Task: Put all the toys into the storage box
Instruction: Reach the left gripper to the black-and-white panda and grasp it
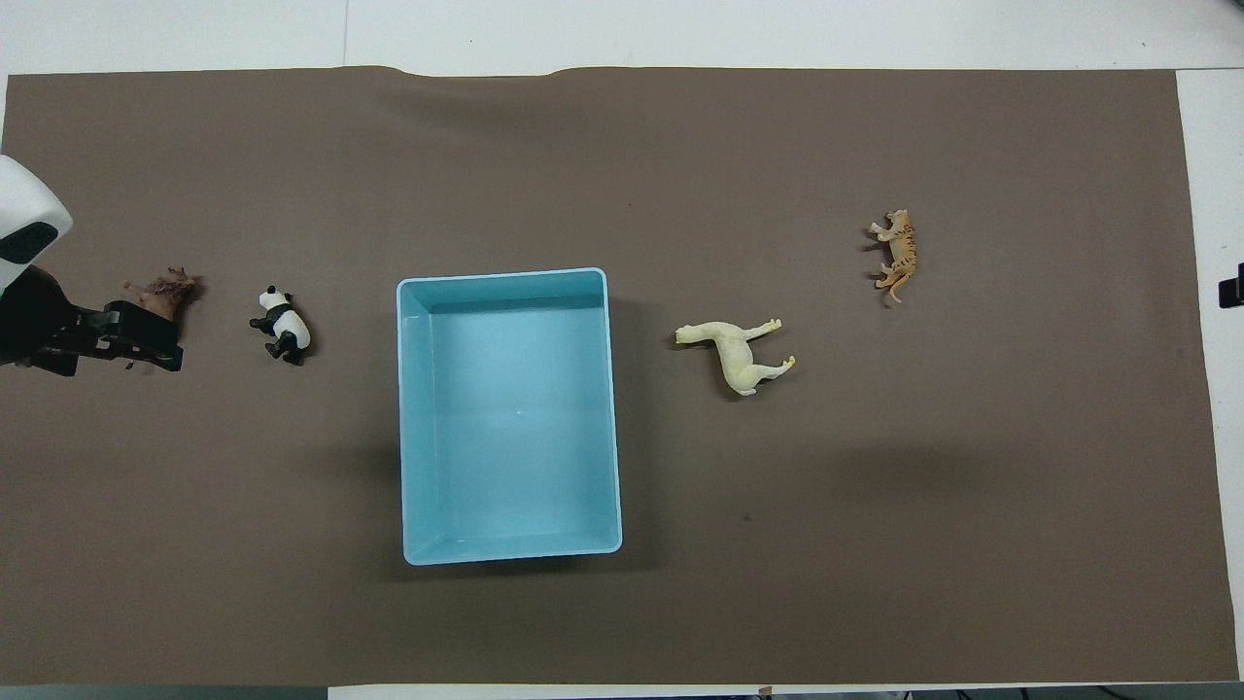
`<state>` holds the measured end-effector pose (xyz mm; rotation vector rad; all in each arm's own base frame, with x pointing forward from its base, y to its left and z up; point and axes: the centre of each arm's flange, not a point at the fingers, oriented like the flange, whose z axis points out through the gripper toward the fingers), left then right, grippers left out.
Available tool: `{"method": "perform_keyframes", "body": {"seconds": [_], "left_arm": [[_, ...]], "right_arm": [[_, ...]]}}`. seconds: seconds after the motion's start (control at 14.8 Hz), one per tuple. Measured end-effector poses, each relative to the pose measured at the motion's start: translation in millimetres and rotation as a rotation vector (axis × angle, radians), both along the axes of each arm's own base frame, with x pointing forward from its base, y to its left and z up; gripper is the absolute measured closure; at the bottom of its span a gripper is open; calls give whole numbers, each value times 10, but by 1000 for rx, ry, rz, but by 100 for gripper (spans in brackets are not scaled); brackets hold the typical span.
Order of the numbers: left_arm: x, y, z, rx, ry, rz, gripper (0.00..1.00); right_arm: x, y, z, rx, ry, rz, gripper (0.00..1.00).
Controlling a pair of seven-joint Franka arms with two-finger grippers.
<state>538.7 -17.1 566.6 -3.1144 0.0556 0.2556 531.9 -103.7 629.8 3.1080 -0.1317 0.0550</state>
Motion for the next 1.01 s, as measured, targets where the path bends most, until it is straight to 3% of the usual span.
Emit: {"method": "perform_keyframes", "body": {"seconds": [0.67,1.01], "left_arm": [[58,-16,239,-3,-77,-3,0],[124,-95,-445,-9,-195,143,0]], "right_arm": [[-1,-1,-6,0,1,0,0],[5,56,-20,0,5,10,0]]}}
